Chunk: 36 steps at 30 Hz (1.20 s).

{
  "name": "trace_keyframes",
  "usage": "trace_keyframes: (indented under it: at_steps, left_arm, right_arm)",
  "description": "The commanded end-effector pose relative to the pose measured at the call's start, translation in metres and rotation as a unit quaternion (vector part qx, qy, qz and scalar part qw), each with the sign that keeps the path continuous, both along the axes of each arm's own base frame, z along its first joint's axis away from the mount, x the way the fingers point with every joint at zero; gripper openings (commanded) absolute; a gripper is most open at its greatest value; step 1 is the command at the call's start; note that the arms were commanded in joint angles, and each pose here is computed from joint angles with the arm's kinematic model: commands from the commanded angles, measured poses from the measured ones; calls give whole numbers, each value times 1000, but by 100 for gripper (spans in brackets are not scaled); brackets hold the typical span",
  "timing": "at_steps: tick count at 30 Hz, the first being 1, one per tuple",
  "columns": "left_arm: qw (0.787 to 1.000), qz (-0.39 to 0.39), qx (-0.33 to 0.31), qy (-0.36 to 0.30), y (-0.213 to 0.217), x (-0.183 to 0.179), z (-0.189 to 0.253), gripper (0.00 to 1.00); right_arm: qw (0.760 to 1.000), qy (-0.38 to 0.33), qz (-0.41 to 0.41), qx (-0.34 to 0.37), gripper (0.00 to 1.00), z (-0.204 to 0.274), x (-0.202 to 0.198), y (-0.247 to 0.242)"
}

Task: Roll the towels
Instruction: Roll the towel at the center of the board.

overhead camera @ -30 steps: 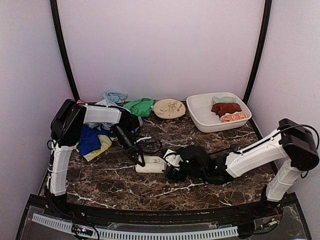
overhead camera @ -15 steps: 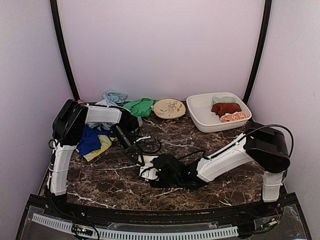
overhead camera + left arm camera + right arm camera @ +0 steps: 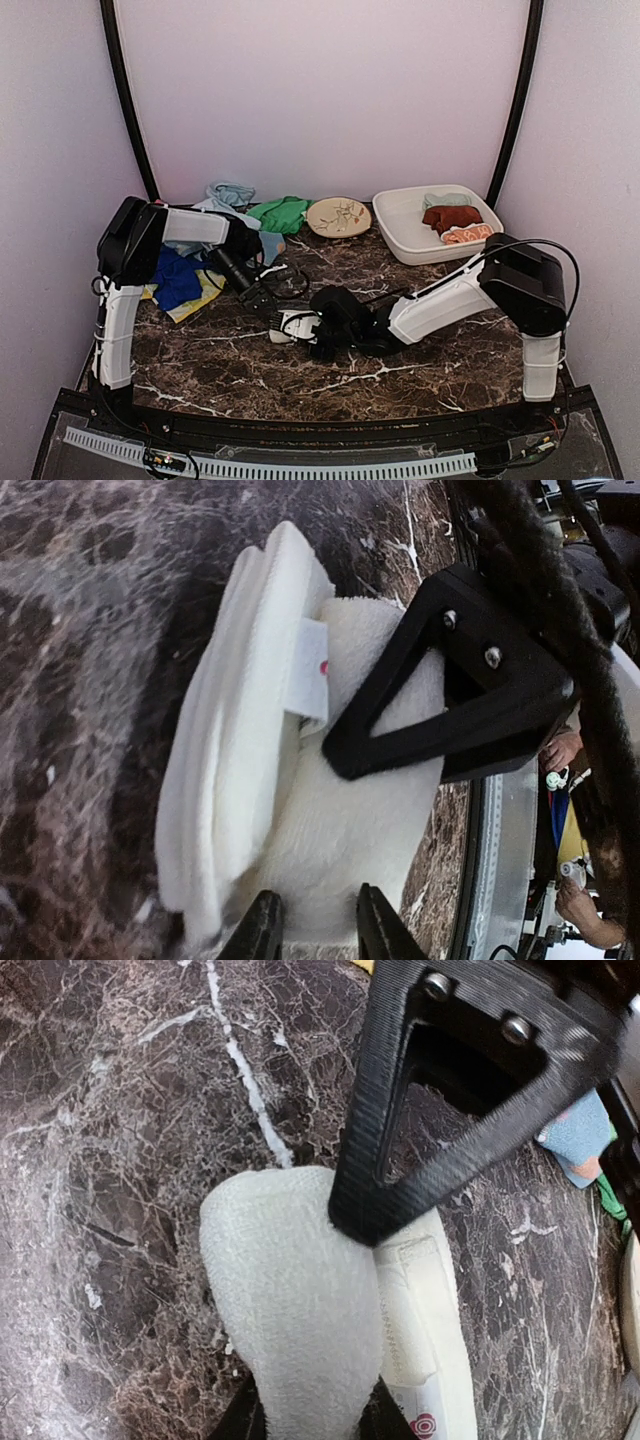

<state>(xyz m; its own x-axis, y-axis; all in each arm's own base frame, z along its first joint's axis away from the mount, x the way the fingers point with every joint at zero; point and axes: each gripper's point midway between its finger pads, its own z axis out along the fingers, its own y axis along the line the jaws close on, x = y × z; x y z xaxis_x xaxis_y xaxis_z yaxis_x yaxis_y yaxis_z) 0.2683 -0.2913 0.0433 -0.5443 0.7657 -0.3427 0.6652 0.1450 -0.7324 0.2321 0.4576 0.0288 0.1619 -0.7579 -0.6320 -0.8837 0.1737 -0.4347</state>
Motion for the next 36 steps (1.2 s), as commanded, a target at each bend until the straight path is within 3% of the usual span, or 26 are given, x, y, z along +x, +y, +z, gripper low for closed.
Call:
trace_keyframes:
  at_steps: [1, 10, 16, 24, 29, 36]
  left_arm:
    - [998, 17, -5, -62, 26, 14, 17, 28]
    - [987, 27, -26, -159, 59, 17, 43, 28]
    - [977, 13, -52, -205, 60, 6, 49, 29]
    - [966, -24, -68, -247, 45, -5, 45, 29]
    - [952, -61, -38, -297, 19, -5, 40, 30]
    - [944, -36, -47, -325, 1, 11, 40, 33]
  right_arm:
    - [990, 132, -27, -29, 7, -45, -15, -26]
    - [934, 352, -58, -26, 0, -80, -32, -38]
    - [897, 432, -92, -26, 0, -89, -31, -46]
    - [848, 512, -130, -46, 2, -98, -35, -51]
    - [829, 541, -136, -40, 2, -95, -38, -46]
    - [804, 579, -133, -3, 4, -85, -37, -39]
